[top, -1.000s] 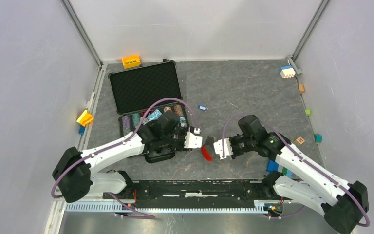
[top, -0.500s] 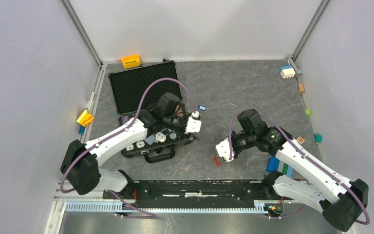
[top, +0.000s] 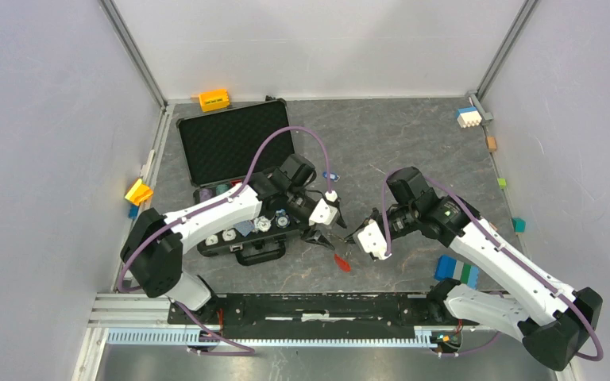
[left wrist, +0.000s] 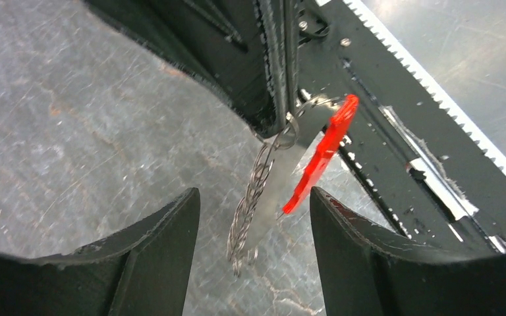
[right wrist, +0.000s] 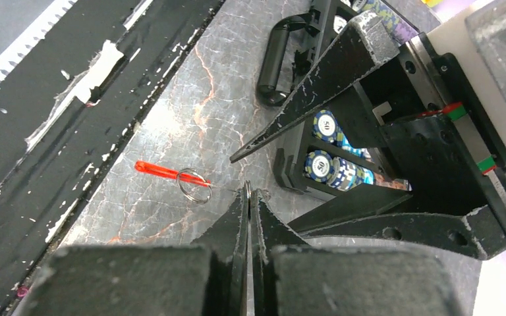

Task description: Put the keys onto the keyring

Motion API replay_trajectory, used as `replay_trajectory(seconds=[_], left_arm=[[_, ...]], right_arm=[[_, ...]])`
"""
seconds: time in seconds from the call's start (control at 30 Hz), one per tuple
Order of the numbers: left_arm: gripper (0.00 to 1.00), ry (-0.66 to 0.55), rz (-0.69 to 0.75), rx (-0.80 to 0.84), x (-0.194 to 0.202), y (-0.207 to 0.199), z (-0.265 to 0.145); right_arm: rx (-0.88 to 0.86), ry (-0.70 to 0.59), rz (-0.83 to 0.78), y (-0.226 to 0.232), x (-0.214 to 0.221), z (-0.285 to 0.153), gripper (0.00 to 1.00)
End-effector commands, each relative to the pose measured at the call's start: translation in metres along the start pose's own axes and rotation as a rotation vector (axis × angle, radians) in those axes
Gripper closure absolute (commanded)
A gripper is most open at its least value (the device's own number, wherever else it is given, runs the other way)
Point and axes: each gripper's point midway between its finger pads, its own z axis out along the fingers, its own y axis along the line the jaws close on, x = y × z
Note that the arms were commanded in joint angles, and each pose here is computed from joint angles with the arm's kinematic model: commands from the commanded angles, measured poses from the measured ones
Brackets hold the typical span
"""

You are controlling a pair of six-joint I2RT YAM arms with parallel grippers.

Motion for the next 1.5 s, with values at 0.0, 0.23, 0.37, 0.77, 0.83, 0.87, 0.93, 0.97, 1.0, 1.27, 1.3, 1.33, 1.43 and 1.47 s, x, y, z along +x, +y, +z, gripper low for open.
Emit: replay_trajectory(seconds=[0.0,0.23,0.37,0.77,0.83,0.87,0.93,0.97,1.0,1.27,1.3,1.33,1.43,1.47], left_arm=[[0.3,-0.082,0.066,0.065,-0.019,-0.004,0.007],[0.34,-0.104,0.055,0.137,-0.012,-0.02,0.024],[0.43,-0.12,0.039,0.162,-0.012,-0.019,0.031],[0.37,-0.144,0.036,0.179,-0.014,-0.02,0.033],[0.36,-0.15,0.039,0.181,-0.016,-0.02,0.033],[0.36,-0.154,0.038,0.184,-0.016,-0.02,0.033],[0.37,-0.159,0.036,0.186,-0.018,-0.019,0.034],[0.39,-0.161,0.032,0.187,-0.018,-0.019,0.034],[0.42,-0.165,0.027,0.19,-0.019,-0.019,0.034],[0.75,-0.167,-0.002,0.199,-0.018,-0.019,0.036],[0.76,-0.162,-0.003,0.196,-0.017,-0.018,0.036],[0.77,-0.155,-0.004,0.191,-0.017,-0.018,0.036],[0.75,-0.115,-0.002,0.164,-0.014,-0.017,0.032],[0.71,-0.097,0.002,0.15,-0.012,-0.016,0.031]], right_arm=[[-0.048,-0.092,-0.079,0.007,-0.02,0.0,1.0],[-0.043,-0.1,-0.07,0.007,-0.02,0.002,1.0],[-0.045,-0.104,-0.061,0.009,-0.02,0.002,1.0],[-0.041,-0.099,-0.048,0.017,-0.017,0.002,1.0],[-0.047,-0.098,-0.043,0.018,-0.016,0.003,1.0],[-0.052,-0.097,-0.04,0.02,-0.015,0.003,1.0],[-0.062,-0.096,-0.033,0.021,-0.014,0.004,1.0],[-0.065,-0.096,-0.032,0.022,-0.014,0.004,1.0],[-0.066,-0.095,-0.03,0.022,-0.013,0.004,1.0],[-0.049,-0.078,-0.034,0.019,-0.013,0.002,1.0],[-0.043,-0.075,-0.032,0.017,-0.013,0.001,1.0],[-0.036,-0.068,-0.023,0.016,-0.012,0.001,1.0],[0.001,-0.043,0.007,0.009,-0.01,-0.001,1.0],[0.021,-0.035,0.024,0.005,-0.009,-0.002,1.0]])
